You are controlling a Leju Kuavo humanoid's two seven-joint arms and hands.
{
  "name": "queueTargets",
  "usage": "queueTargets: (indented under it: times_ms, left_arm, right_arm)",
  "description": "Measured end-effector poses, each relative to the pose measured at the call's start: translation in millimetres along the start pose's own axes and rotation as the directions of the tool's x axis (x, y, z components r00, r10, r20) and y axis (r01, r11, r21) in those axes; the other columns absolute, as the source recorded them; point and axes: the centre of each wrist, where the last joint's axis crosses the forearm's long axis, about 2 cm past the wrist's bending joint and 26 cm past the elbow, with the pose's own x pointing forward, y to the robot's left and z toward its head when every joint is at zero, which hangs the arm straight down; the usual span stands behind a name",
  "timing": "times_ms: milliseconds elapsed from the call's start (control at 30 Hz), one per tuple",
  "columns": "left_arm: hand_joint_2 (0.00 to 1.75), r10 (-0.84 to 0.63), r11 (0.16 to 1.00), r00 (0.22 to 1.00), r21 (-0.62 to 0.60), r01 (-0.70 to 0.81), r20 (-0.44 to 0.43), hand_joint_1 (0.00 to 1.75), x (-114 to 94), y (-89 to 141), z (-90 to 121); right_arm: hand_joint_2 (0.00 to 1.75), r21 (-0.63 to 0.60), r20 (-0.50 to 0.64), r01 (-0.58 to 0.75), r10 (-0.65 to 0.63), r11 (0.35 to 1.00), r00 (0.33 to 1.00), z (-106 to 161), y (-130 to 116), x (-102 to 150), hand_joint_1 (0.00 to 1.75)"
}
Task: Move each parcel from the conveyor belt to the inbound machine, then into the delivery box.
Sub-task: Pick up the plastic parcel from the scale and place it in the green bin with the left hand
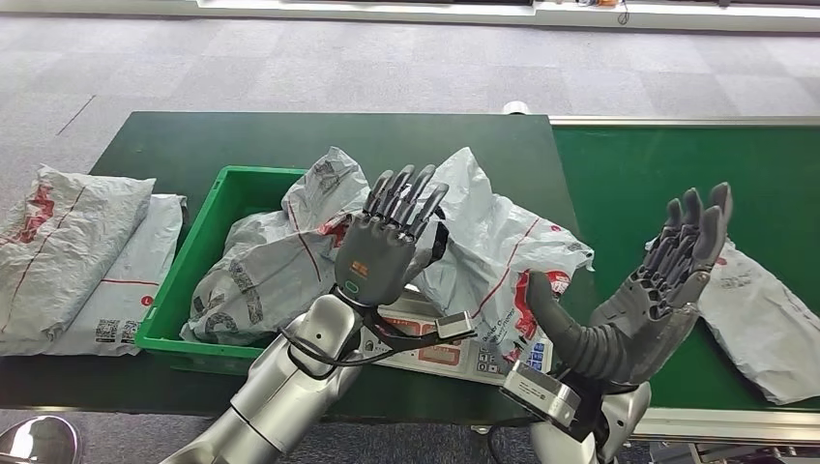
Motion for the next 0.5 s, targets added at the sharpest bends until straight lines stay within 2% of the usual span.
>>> queueTargets:
  times_ms: [100, 233, 500]
  left_arm:
    - [1.75, -0.018, 0.994, 1.0, -0.11, 0.017, -0.012, 0.0, -4, -1, -5]
    - [1.75, -0.043, 0.971, 0.999, -0.236, 0.046, 0.017, 0.0, -8, -17, -4]
    - [1.75, -0.041, 0.916, 0.997, -0.396, 0.062, 0.061, 0.0, -11, -38, 0]
  right_arm:
    - [1.75, 0.0, 0.001, 0.016, -0.016, 1.0, 1.0, 4, 1, 0, 0.0]
    - [1.75, -0.002, -0.001, 0.032, -0.032, 0.999, 0.999, 6, 3, 1, 0.0]
    - [1.75, 0.0, -0.029, 0.017, -0.017, 1.0, 0.999, 1, 5, 0, 0.0]
